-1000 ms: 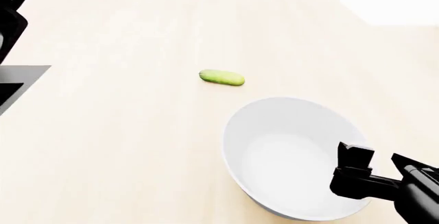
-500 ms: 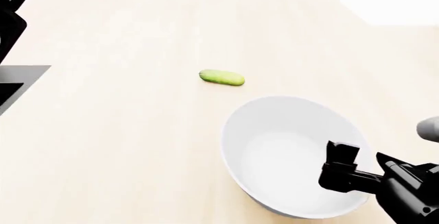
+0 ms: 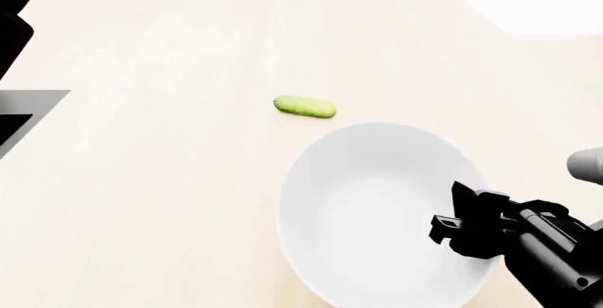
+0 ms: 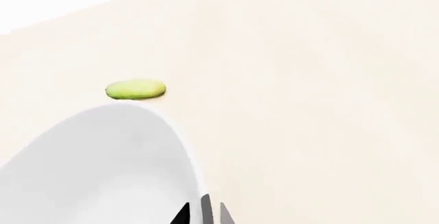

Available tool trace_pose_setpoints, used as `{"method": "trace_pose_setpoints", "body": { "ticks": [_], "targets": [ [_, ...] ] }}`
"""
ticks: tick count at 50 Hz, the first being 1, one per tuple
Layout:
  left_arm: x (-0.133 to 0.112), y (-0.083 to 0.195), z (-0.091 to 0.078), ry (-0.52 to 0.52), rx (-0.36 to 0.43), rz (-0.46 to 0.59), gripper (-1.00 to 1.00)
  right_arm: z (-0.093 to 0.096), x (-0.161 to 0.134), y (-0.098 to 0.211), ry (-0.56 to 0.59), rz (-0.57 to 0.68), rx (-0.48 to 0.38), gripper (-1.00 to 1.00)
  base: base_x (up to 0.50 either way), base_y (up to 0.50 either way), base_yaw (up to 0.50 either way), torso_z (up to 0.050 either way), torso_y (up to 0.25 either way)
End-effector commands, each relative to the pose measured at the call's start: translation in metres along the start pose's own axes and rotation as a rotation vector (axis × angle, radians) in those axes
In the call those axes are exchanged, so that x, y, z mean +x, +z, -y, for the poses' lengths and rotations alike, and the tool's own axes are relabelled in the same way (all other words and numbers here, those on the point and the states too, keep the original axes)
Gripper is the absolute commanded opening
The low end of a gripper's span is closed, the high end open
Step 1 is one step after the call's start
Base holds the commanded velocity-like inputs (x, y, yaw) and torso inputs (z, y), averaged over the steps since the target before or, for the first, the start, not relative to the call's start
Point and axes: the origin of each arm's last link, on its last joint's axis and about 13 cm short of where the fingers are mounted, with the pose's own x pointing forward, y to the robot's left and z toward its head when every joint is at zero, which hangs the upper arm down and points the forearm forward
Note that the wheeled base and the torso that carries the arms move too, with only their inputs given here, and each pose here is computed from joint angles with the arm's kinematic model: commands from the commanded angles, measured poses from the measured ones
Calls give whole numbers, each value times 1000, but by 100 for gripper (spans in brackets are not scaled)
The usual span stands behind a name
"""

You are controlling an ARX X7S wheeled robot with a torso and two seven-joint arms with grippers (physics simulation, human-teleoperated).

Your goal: Place the two vegetables and bowl onto the tray for setting up a vegetable dip station.

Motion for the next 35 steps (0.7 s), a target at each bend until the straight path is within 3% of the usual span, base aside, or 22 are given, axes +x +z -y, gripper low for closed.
{"method": "trace_pose_setpoints", "body": {
  "ticks": [1,9,24,32,35],
  "targets": [
    [0,2,0,2,-9,5,-100,-12,-12,12,-48,51,-63,-100,0,0,0,0,0],
    [-2,6,0,3,-13,15,-100,-25,-32,55,-31,218,-119,-100,0,0,0,0,0],
    [-9,19,-1,4,-18,65,-100,-50,-41,129,-8,512,-132,-100,0,0,0,0,0],
    [-10,25,-2,11,-21,86,-100,-56,-46,140,-28,573,-167,-100,0,0,0,0,0],
    [-11,29,-3,16,-24,100,-100,-58,-44,142,-30,576,-170,-100,-500,3,0,0,0]
  ]
}}
